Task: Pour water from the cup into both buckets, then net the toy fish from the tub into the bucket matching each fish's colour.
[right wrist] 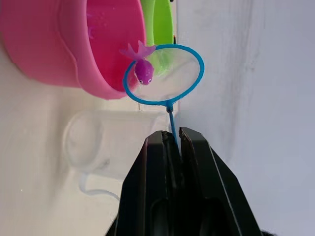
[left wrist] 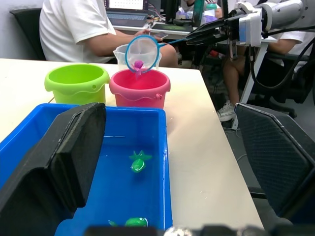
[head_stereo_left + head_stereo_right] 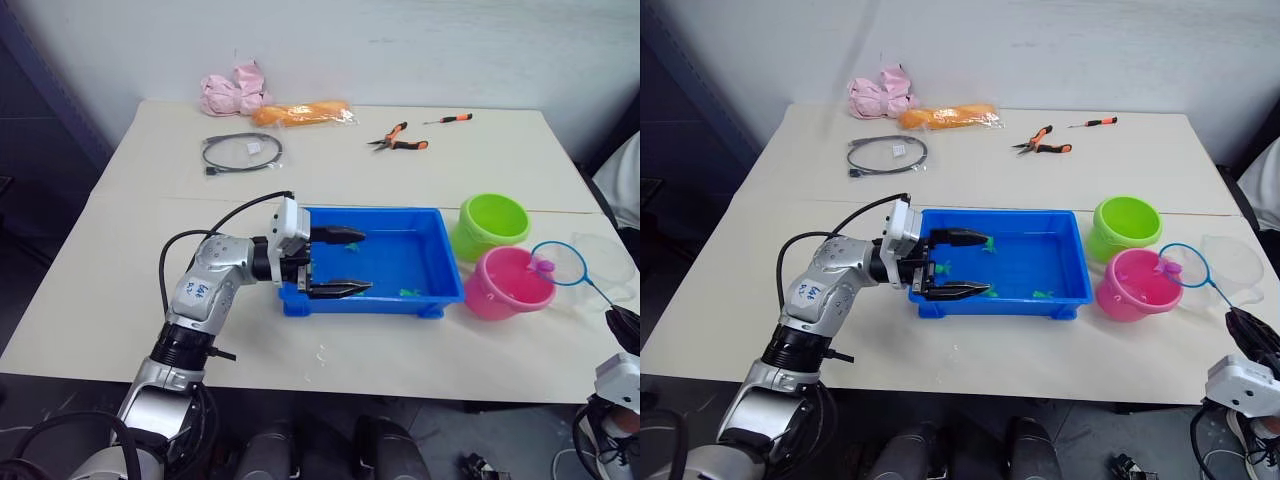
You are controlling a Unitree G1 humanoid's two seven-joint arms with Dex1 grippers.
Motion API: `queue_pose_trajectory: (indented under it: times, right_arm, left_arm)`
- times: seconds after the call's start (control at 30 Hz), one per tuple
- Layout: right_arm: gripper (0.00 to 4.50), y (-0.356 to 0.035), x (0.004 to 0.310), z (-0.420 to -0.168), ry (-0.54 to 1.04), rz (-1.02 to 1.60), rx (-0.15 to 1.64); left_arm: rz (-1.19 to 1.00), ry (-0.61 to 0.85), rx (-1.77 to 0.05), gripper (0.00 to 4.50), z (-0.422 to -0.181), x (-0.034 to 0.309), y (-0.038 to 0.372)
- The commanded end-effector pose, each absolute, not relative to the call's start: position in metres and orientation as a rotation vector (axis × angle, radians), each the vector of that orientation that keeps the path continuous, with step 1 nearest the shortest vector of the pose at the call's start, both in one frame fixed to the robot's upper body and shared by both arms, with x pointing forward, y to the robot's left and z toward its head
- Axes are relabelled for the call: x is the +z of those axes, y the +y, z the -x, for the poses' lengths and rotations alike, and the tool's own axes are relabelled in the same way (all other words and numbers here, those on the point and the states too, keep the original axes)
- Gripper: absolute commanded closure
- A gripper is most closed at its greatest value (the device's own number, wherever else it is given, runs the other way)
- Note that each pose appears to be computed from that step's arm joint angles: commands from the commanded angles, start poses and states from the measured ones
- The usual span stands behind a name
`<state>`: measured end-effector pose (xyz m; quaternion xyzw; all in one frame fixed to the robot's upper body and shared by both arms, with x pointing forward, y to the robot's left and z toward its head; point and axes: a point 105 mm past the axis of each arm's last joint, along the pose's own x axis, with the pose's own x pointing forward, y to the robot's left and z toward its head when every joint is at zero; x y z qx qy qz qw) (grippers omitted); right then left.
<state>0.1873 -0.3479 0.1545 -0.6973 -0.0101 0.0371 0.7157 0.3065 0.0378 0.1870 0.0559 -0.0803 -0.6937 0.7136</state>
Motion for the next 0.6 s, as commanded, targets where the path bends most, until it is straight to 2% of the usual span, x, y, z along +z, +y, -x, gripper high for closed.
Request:
queue_pose_trajectory:
  times: [0.03, 0.2, 0.4, 0.5, 0.6]
  right_arm:
    - [4.50, -0.344, 0.171, -0.186, -0.116, 1.646, 0.036]
    - [4.50, -0.329, 0.163, -0.190, -0.157, 1.604, 0.078]
    - [4.50, -0.340, 0.167, -0.190, -0.140, 1.613, -0.016]
    - [4.50, -0.334, 0.164, -0.191, -0.155, 1.591, 0.019]
    - [4.50, -0.335, 0.189, -0.195, -0.216, 1.457, -0.058]
  left_arm:
    - [-0.141, -0.202, -1.530, 0.03, -0.305, 0.189, 0.039]
    - [-0.142, -0.198, -1.525, 0.03, -0.303, 0.187, 0.041]
    - [-0.140, -0.193, -1.522, 0.03, -0.302, 0.186, 0.040]
    - [-0.139, -0.194, -1.523, 0.03, -0.302, 0.186, 0.040]
    - [-0.148, -0.194, -1.516, 0.03, -0.304, 0.187, 0.044]
